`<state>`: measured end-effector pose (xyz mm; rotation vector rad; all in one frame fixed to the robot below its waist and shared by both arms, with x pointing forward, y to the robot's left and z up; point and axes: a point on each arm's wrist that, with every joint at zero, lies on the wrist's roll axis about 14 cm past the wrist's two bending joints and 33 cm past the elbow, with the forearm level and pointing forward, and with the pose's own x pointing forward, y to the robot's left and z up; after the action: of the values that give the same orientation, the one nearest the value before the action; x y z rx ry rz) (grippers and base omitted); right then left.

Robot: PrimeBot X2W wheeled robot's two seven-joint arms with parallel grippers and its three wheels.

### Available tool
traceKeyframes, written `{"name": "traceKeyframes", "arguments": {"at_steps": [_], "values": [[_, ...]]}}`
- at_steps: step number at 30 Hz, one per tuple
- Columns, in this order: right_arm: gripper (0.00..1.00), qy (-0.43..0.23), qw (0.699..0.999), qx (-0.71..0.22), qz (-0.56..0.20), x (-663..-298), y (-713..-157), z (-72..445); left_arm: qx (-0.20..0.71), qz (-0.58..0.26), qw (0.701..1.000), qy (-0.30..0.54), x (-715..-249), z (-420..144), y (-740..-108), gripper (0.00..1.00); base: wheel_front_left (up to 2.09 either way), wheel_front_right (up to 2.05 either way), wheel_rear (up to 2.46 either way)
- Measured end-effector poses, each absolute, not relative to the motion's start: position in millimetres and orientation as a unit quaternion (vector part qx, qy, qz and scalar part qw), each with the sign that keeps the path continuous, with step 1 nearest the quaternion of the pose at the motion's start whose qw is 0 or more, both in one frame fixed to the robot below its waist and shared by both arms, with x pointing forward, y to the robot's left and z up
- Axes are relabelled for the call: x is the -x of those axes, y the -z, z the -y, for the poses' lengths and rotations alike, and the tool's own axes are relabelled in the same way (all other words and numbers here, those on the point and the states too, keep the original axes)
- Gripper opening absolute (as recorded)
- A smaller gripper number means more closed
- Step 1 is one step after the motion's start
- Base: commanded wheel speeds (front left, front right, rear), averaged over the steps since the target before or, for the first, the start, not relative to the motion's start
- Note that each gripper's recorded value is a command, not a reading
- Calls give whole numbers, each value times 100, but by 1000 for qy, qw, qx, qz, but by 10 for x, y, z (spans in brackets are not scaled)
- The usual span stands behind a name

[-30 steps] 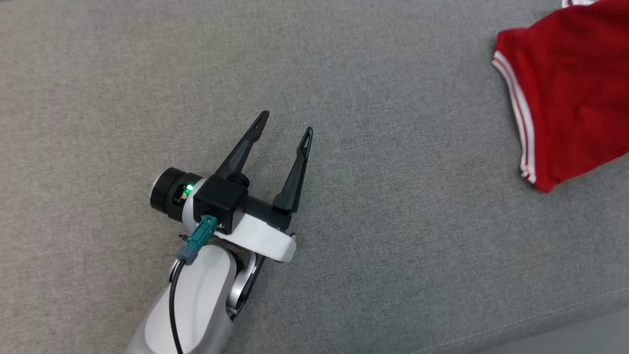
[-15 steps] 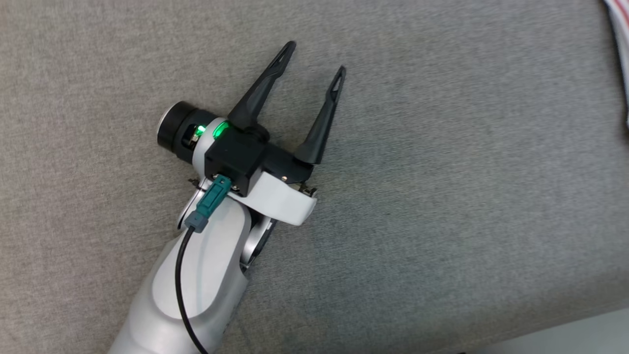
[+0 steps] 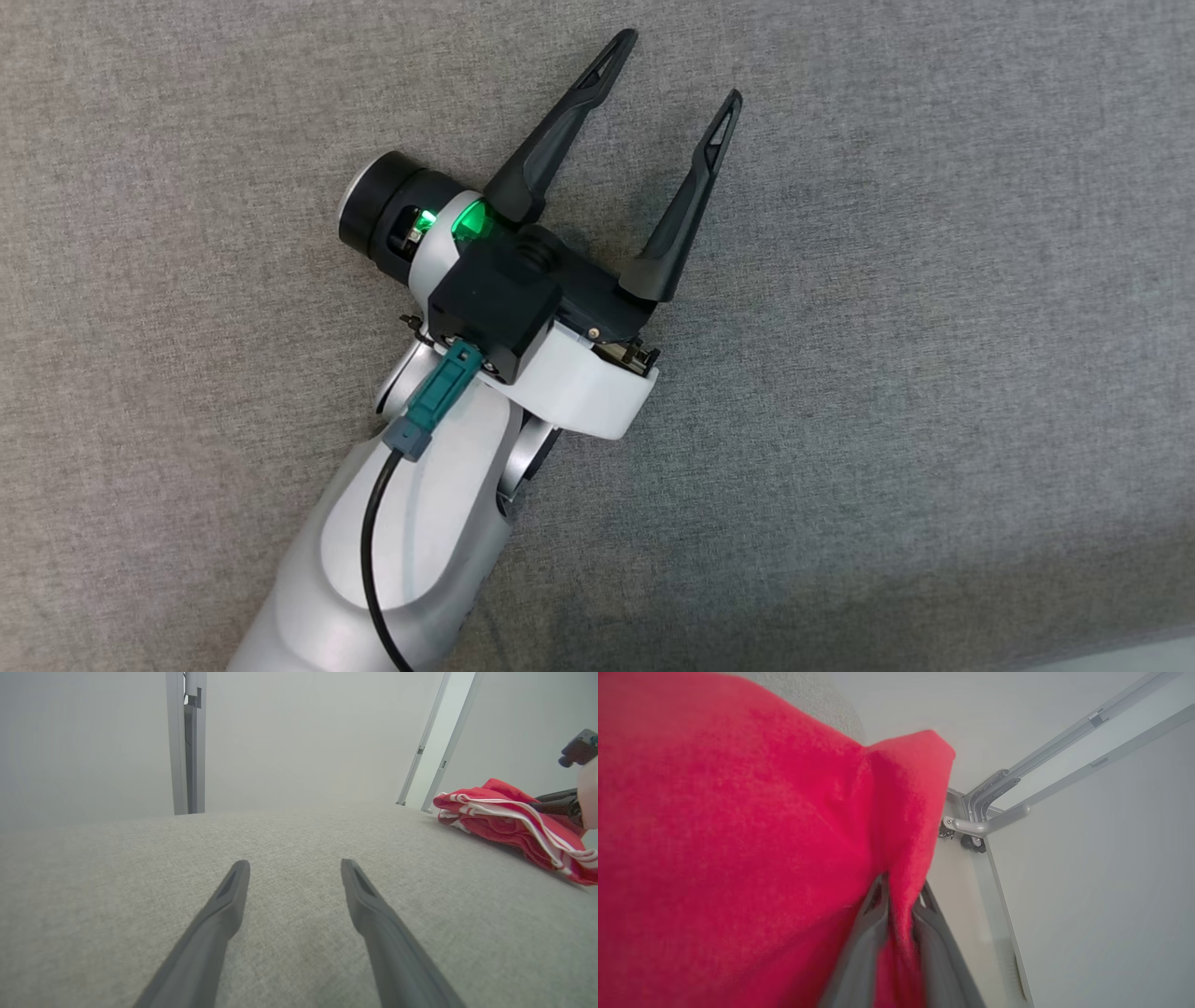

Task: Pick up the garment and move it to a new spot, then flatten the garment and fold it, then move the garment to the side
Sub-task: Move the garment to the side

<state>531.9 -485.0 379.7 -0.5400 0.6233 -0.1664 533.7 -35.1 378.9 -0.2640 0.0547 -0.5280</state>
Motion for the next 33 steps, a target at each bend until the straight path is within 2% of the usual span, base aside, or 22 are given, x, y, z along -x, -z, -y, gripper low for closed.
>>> {"name": "traceKeyframes", "arguments": {"at_steps": [1,9,15,25,33], "values": [[100,79,913,263,-303,-5338,-3780,4837,130,-26,957,260,-5338,348,-3788,100,0,0,0],[100,66,914,274,-292,-5439,-3816,4742,128,-24,957,260,-5336,346,-3825,100,0,0,0],[100,75,920,275,-269,-5453,-4074,4750,112,-25,957,267,-5294,339,-3903,100,0,0,0],[100,68,944,262,-190,-5382,-4854,4549,83,-40,959,270,-4919,180,-4150,100,0,0,0],[100,29,964,242,-108,-5266,-5468,4143,79,-1,967,241,-4705,-20,-4638,100,0,0,0]]}}
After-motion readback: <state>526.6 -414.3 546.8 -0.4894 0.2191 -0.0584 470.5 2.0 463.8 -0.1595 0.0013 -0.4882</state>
